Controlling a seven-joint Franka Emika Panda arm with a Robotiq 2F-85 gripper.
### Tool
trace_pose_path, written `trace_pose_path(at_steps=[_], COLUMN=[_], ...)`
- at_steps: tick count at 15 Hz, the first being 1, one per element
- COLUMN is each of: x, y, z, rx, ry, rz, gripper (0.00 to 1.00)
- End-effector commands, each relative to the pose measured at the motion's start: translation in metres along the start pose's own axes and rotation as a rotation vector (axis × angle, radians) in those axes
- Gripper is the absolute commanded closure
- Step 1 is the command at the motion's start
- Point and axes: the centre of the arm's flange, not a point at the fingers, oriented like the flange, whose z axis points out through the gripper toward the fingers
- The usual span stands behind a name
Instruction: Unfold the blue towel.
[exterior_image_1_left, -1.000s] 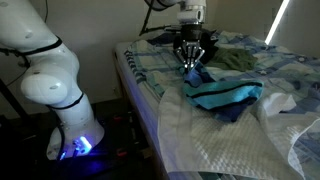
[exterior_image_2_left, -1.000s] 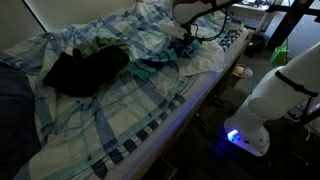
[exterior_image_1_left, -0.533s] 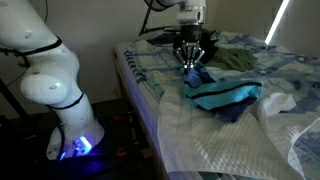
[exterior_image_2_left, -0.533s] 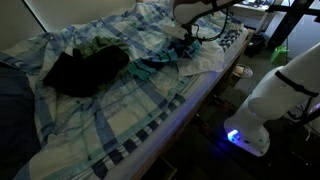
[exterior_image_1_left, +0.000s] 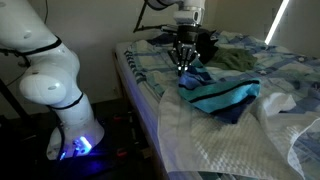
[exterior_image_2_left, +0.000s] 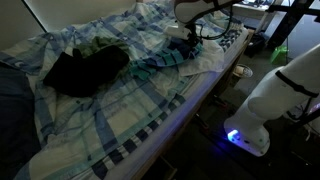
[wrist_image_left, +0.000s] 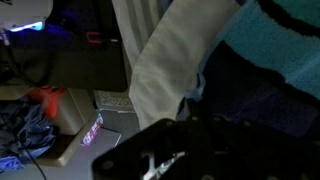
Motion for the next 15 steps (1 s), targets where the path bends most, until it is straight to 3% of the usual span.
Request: trace_pose_path(at_steps=[1, 9, 15], x=[0.004, 0.010, 0.042], y=[0.022, 0.081, 0.115], z=[0.005, 0.032, 0.037], rx=[-0.059, -0.161, -0.202], ry=[-0.002, -0.006, -0.018], rz=[0.046, 0.045, 0.120], gripper=[0.99, 0.99, 0.99])
